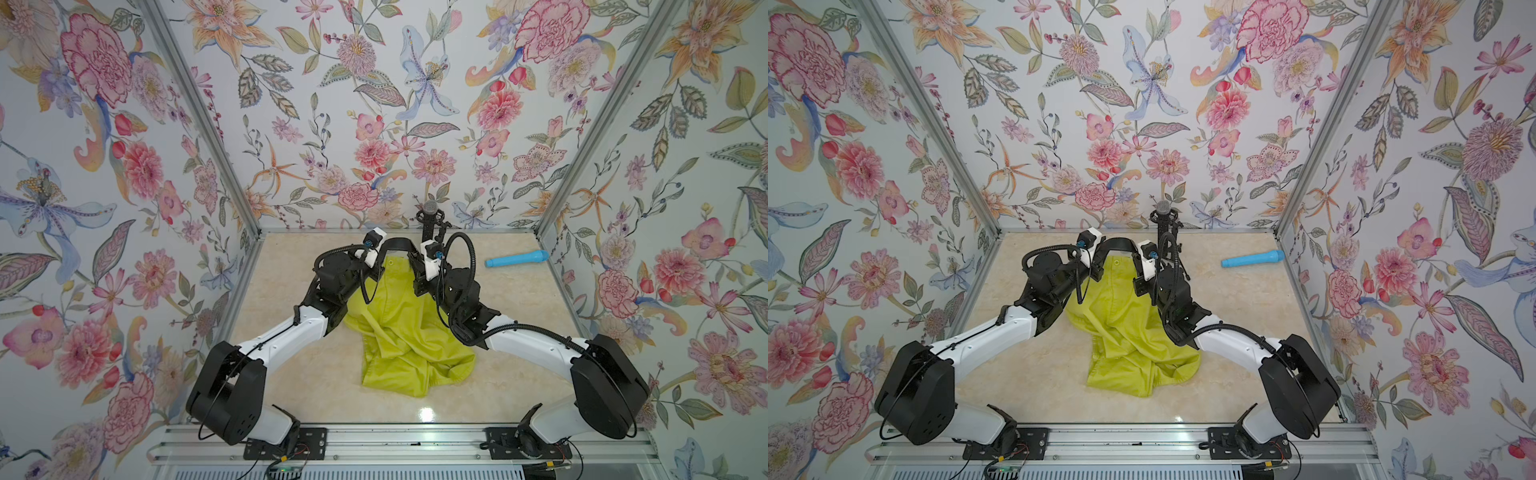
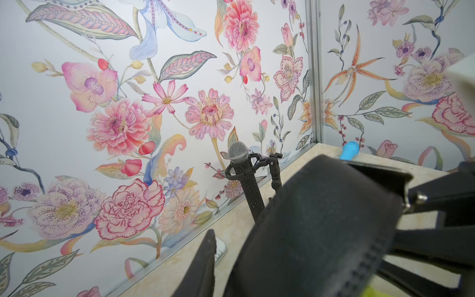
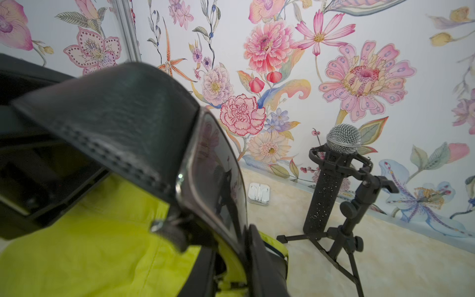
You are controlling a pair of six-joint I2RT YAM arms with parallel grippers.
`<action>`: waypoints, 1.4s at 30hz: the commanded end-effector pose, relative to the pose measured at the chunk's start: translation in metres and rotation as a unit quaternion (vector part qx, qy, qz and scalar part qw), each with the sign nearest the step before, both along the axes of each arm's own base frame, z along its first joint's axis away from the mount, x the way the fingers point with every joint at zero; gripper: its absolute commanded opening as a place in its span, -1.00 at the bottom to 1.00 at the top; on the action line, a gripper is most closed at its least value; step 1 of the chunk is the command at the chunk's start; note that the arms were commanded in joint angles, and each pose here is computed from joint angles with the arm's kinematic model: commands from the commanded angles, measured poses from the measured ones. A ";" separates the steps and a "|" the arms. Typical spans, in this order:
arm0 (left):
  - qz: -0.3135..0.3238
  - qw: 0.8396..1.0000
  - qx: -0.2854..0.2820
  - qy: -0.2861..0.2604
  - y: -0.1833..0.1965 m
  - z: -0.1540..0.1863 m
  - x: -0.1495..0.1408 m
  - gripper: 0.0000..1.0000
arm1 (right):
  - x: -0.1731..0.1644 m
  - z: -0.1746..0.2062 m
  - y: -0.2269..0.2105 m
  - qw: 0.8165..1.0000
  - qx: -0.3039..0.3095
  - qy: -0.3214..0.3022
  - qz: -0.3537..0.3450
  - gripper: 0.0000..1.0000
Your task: Remove the belt from the trousers
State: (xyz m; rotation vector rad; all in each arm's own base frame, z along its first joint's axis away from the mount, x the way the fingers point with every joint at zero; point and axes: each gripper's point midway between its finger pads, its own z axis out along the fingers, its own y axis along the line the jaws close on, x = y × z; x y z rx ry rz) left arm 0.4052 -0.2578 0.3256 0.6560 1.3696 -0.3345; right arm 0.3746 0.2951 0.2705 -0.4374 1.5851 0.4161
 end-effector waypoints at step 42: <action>0.003 0.997 0.074 -0.036 -0.006 0.061 -0.018 -0.82 | 0.026 0.079 0.032 0.982 -0.120 0.061 0.129 -0.88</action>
